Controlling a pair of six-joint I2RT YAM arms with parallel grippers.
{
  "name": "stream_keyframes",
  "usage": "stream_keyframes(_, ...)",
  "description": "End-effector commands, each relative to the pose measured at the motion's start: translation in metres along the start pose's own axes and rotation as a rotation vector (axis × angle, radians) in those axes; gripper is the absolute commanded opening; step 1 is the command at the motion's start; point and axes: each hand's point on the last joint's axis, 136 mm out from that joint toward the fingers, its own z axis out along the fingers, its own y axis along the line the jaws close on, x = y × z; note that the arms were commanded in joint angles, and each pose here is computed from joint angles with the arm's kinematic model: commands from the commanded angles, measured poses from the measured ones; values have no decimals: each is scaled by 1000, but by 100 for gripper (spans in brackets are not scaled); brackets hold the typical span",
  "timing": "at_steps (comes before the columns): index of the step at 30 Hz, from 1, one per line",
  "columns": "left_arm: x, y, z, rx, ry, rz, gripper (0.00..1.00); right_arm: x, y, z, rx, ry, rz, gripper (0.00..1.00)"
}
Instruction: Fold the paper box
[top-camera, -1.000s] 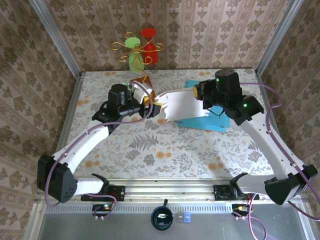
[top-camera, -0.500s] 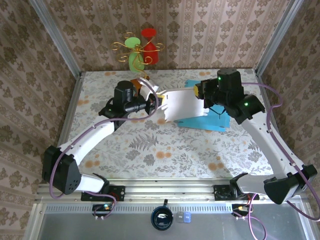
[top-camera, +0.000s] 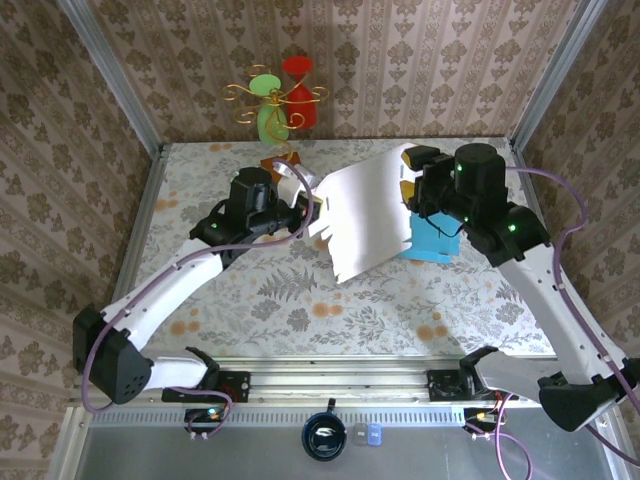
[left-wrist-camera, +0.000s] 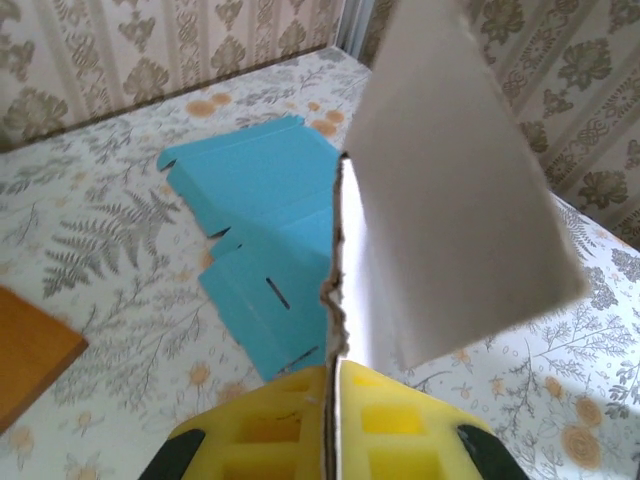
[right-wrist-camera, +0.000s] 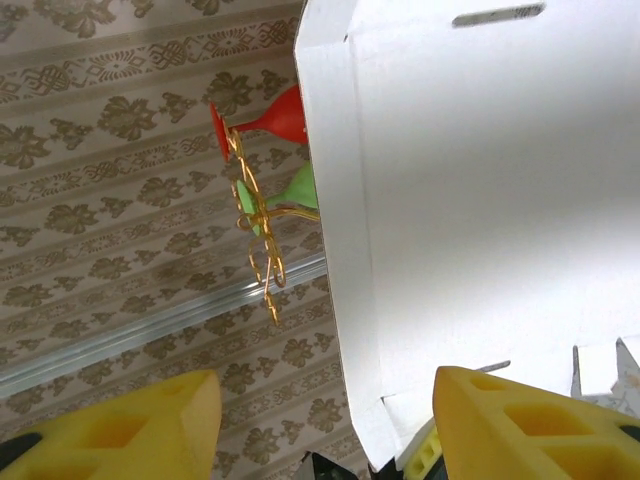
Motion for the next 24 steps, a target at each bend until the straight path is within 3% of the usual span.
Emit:
stream_keyframes(1, 10, 0, -13, -43, 51, -59, 0, 3, -9, 14, 6, -17, -3, 60)
stream_keyframes(7, 21, -2, -16, -35, 66, -36, 0, 26, -12, 49, 38, 60, -18, 61)
stream_keyframes(12, 26, -1, -14, -33, 87, -25, 0, 41, -18, 70, 92, 107, -24, 53)
stream_keyframes(24, 28, -2, -14, -24, 93, -8, 0, 46, -28, 104, 137, 128, -30, 47)
